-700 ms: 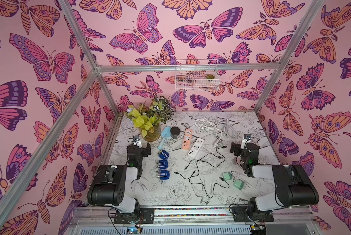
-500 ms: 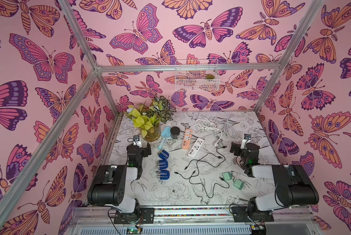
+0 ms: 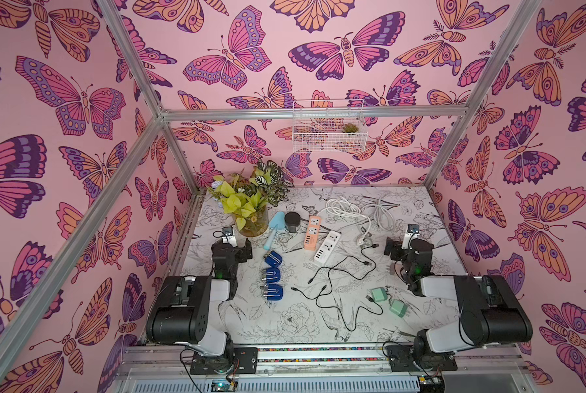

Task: Charge the electric shaver
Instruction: Pick up the charging cable from the center of the board.

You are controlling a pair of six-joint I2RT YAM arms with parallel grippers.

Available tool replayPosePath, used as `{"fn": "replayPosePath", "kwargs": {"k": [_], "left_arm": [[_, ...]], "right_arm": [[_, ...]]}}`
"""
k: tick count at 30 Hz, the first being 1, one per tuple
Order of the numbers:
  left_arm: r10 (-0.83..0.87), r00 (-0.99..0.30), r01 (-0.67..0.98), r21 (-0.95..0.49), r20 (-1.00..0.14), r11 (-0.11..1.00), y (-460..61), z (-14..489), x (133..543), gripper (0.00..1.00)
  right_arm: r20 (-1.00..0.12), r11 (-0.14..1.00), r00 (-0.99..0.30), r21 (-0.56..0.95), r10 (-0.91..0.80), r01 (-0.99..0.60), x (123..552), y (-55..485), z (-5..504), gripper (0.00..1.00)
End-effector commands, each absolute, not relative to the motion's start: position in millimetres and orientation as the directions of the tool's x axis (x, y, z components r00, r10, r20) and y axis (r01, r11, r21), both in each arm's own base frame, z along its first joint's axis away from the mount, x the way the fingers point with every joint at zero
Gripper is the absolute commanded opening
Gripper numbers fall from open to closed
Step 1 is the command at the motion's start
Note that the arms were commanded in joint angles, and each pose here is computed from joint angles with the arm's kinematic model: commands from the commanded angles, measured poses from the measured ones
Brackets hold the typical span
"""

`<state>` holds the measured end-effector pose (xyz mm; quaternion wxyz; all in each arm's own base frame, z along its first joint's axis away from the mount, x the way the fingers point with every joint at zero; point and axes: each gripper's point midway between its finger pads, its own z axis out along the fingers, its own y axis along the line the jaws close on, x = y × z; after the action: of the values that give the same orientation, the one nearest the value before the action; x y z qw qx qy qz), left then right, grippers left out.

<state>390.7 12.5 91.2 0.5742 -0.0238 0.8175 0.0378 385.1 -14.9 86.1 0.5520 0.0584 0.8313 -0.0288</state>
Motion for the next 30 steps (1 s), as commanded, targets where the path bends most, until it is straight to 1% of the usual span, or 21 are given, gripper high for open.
{"fn": "replayPosePath", "kwargs": {"k": [1, 3, 5, 7, 8, 9, 11, 12, 13, 14, 15, 16, 17, 18, 20, 22, 24, 26, 27, 29, 30], "left_arm": [[0.015, -0.312, -0.092, 0.045, -0.950, 0.995, 15, 100, 388, 0.98], [0.026, -0.292, -0.132, 0.067, -0.956, 0.989, 18, 113, 384, 0.98], [0.059, -0.280, -0.174, 0.111, -0.958, 0.979, 17, 130, 378, 0.98], [0.075, -0.246, -0.220, 0.131, -0.966, 0.967, 15, 156, 373, 0.98], [0.060, -0.215, -0.249, 0.114, -0.975, 0.962, 15, 173, 368, 0.98], [0.054, -0.201, -0.264, 0.107, -0.978, 0.959, 14, 184, 365, 0.98], [0.034, -0.164, -0.298, 0.083, -0.986, 0.951, 11, 215, 356, 0.98], [0.004, -0.150, -0.317, 0.052, -0.989, 0.947, 12, 227, 352, 0.98], [-0.068, -0.130, -0.341, -0.019, -0.989, 0.940, 14, 239, 346, 0.98], [-0.184, -0.141, -0.371, -0.120, -0.973, 0.921, 17, 242, 336, 0.98], [-0.301, -0.160, -0.396, -0.218, -0.940, 0.892, 20, 244, 327, 0.98], [-0.451, -0.197, -0.428, -0.338, -0.870, 0.838, 22, 238, 311, 0.98], [-0.521, -0.210, -0.433, -0.400, -0.827, 0.808, 20, 235, 302, 0.99], [-0.576, -0.191, -0.414, -0.467, -0.795, 0.782, 18, 234, 299, 1.00], [-0.693, -0.187, -0.388, -0.595, -0.696, 0.703, 11, 229, 293, 1.00], [-0.736, -0.259, -0.416, -0.616, -0.625, 0.669, 2, 227, 287, 1.00], [-0.726, -0.363, -0.402, -0.604, -0.584, 0.688, -17, 230, 282, 1.00], [-0.687, -0.449, -0.386, -0.569, -0.572, 0.726, -35, 233, 272, 1.00], [-0.664, -0.482, -0.369, -0.555, -0.572, 0.746, -44, 232, 268, 1.00], [-0.606, -0.567, -0.313, -0.535, -0.557, 0.785, -70, 229, 260, 1.00], [-0.583, -0.601, -0.294, -0.527, -0.547, 0.798, -82, 227, 256, 1.00]], "right_arm": [[-0.942, 0.993, -0.333, 0.006, 0.046, 0.118, 395, -16, 103, 0.99], [-0.937, 0.991, -0.347, -0.015, 0.031, 0.130, 394, -15, 113, 0.99], [-0.926, 0.987, -0.377, -0.056, 0.005, 0.150, 394, -14, 135, 0.99], [-0.943, 0.984, -0.334, -0.064, -0.006, 0.164, 395, -10, 172, 0.99], [-0.955, 0.981, -0.298, -0.054, 0.003, 0.184, 396, -9, 195, 0.99], [-0.962, 0.978, -0.271, -0.029, 0.029, 0.208, 395, -10, 217, 0.99], [-0.956, 0.964, -0.247, 0.096, 0.160, 0.249, 390, -10, 265, 0.99], [-0.938, 0.945, -0.253, 0.162, 0.237, 0.283, 386, -12, 278, 0.99], [-0.903, 0.920, -0.289, 0.222, 0.319, 0.322, 379, -13, 282, 0.99], [-0.862, 0.887, -0.316, 0.269, 0.396, 0.376, 372, -16, 281, 0.99], [-0.839, 0.868, -0.326, 0.294, 0.435, 0.401, 368, -17, 278, 0.99], [-0.827, 0.875, -0.341, 0.324, 0.446, 0.359, 369, -10, 275, 0.99], [-0.812, 0.888, -0.370, 0.367, 0.451, 0.277, 371, 3, 272, 0.99], [-0.800, 0.885, -0.381, 0.399, 0.464, 0.241, 372, 10, 272, 0.96], [-0.734, 0.851, -0.430, 0.442, 0.525, 0.285, 364, 15, 263, 0.94], [-0.683, 0.851, -0.509, 0.390, 0.524, 0.353, 353, 16, 251, 0.94], [-0.611, 0.861, -0.609, 0.311, 0.505, 0.402, 339, 18, 238, 0.96], [-0.530, 0.872, -0.694, 0.250, 0.487, 0.421, 325, 23, 223, 0.95], [-0.494, 0.875, -0.723, 0.235, 0.482, 0.423, 320, 27, 215, 0.92], [-0.397, 0.877, -0.782, 0.238, 0.481, 0.418, 313, 38, 195, 0.75], [-0.363, 0.876, -0.798, 0.242, 0.481, 0.417, 311, 43, 186, 0.69]]}}
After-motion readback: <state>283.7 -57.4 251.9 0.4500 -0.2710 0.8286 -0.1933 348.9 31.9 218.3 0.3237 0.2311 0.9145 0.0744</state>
